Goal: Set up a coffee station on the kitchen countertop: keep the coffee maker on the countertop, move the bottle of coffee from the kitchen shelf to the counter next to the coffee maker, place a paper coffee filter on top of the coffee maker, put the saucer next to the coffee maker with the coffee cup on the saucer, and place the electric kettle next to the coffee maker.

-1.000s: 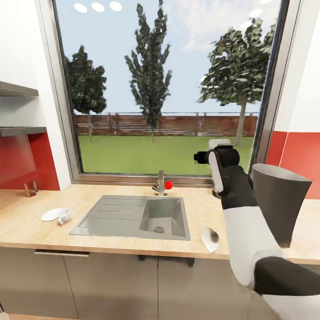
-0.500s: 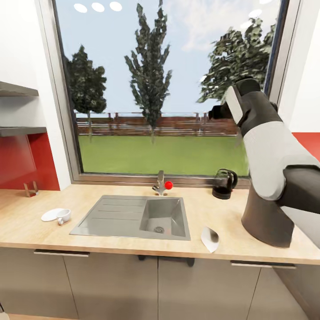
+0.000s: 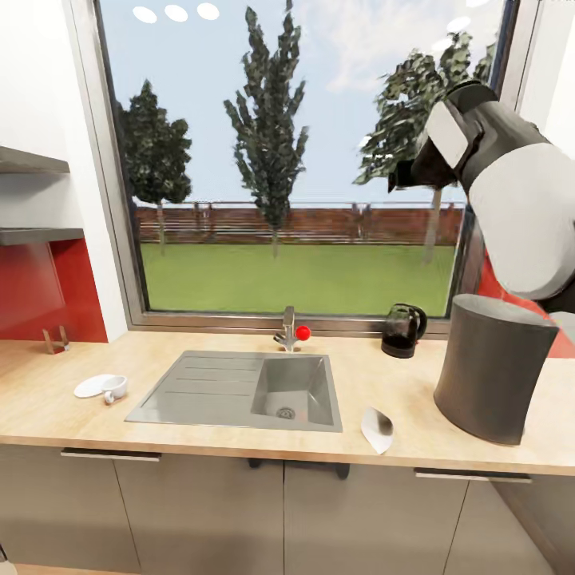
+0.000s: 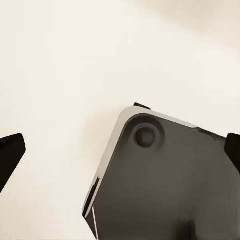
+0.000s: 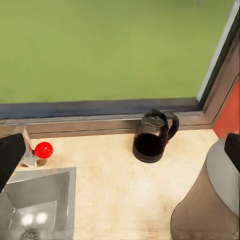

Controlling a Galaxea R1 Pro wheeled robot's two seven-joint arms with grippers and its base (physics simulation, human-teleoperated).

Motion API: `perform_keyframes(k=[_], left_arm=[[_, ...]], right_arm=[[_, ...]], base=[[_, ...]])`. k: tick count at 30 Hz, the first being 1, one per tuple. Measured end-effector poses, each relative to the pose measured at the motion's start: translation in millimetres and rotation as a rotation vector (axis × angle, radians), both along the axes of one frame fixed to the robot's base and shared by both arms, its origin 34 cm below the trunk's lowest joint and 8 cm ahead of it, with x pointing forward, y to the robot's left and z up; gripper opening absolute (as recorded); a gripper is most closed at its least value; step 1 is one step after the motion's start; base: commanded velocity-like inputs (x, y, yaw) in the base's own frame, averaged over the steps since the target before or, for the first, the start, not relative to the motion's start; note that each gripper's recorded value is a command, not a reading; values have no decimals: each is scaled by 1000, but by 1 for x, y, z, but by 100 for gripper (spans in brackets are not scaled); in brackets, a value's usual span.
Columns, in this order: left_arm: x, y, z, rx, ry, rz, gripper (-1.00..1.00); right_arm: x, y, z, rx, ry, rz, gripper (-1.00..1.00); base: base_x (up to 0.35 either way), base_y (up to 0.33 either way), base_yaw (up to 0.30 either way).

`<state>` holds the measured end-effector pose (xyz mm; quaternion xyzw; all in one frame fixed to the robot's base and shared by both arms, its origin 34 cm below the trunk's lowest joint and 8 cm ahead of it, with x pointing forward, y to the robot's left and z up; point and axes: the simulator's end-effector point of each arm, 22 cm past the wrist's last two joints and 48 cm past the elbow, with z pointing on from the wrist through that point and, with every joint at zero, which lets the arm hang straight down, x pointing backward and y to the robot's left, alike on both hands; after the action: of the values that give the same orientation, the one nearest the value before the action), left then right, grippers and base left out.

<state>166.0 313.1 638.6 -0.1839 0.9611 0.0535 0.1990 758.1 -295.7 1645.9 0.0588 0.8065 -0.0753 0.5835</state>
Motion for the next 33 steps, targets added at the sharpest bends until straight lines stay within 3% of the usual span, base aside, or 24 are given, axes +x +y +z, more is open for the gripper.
perform_keyframes(k=[4, 9, 16, 24, 29, 33], left_arm=[[-1, 0, 0, 0, 2, 1, 100], [-3, 0, 0, 0, 9, 1, 100], [-7, 0, -1, 0, 20, 1, 100], [-12, 0, -2, 0, 34, 1, 100], [-15, 0, -2, 0, 42, 1, 100], [-18, 0, -2, 0, 48, 0, 100]], right_arm=[[-13, 7, -8, 52, 113, 39, 100], [-15, 3, -4, 59, 123, 21, 100], [-16, 6, 4, 139, 112, 26, 100], [-9, 26, 1, 126, 119, 49, 100], [-5, 17, 0, 92, 120, 24, 100], [-1, 21, -2, 79, 124, 38, 100]], base=[[0, 0, 0], [0, 0, 0], [0, 0, 0], [0, 0, 0], [0, 0, 0], [0, 0, 0]])
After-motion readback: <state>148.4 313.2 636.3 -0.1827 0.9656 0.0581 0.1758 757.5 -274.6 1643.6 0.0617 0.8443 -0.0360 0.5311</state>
